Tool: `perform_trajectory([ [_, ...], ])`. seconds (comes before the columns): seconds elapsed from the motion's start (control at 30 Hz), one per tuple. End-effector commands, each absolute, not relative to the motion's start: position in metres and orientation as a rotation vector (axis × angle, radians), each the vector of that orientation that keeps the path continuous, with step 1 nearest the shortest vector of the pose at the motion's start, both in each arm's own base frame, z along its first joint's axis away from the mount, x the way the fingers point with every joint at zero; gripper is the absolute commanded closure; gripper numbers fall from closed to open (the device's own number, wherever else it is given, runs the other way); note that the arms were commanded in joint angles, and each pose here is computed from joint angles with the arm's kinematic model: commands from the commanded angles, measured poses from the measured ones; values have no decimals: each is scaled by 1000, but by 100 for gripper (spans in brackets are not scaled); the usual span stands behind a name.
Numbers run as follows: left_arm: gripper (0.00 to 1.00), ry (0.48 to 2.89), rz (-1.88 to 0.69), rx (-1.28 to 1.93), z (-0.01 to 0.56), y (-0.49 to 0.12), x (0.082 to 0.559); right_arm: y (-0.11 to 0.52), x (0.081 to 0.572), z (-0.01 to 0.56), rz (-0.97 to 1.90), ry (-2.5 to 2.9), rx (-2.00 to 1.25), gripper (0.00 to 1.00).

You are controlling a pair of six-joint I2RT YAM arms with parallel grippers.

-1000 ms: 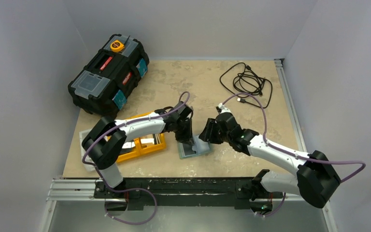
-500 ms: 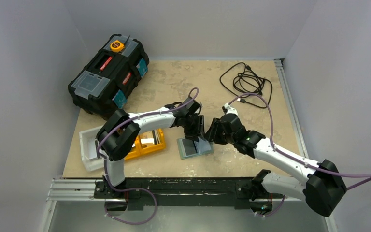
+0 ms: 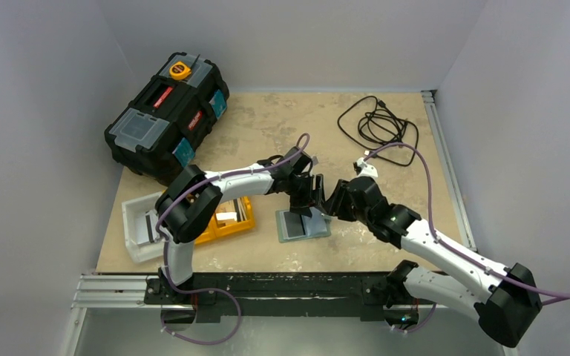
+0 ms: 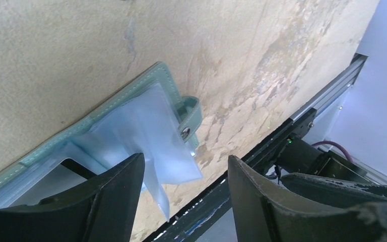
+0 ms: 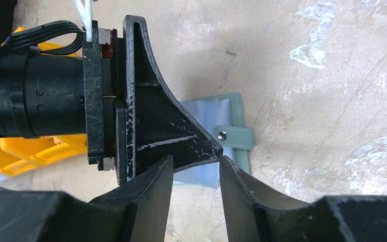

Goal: Take the credit cards out of the card holder
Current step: Remove the credit card from the card holder.

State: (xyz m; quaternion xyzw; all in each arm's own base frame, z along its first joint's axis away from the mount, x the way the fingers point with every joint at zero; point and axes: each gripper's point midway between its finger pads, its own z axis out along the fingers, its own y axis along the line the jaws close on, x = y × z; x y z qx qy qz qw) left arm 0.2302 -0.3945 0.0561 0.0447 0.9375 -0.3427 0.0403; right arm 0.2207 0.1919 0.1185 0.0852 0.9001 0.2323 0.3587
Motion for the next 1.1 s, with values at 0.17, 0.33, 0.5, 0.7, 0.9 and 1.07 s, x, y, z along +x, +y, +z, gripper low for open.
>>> perform_trajectory([
  [0.17, 33, 2682, -1330, 167, 117, -435, 247, 193, 219, 132, 625, 2285, 193, 61],
  [0.33, 23, 2619, -1330, 161, 143, -423, 257, 200, 217, 137, 670, 2271, 151, 62],
  [0.5, 16, 2567, -1338, 153, 160, -408, 270, 213, 215, 143, 719, 2258, 99, 62],
  [0.7, 16, 2555, -1352, 133, 164, -400, 278, 239, 205, 145, 778, 2257, 5, 63],
  [0.9, 30, 2638, -1001, -5, 145, -343, 283, 265, 199, 131, 851, 2306, -86, 65],
  [1.07, 48, 2665, -767, -69, 131, -294, 275, 282, 198, 114, 893, 2347, -153, 65],
])
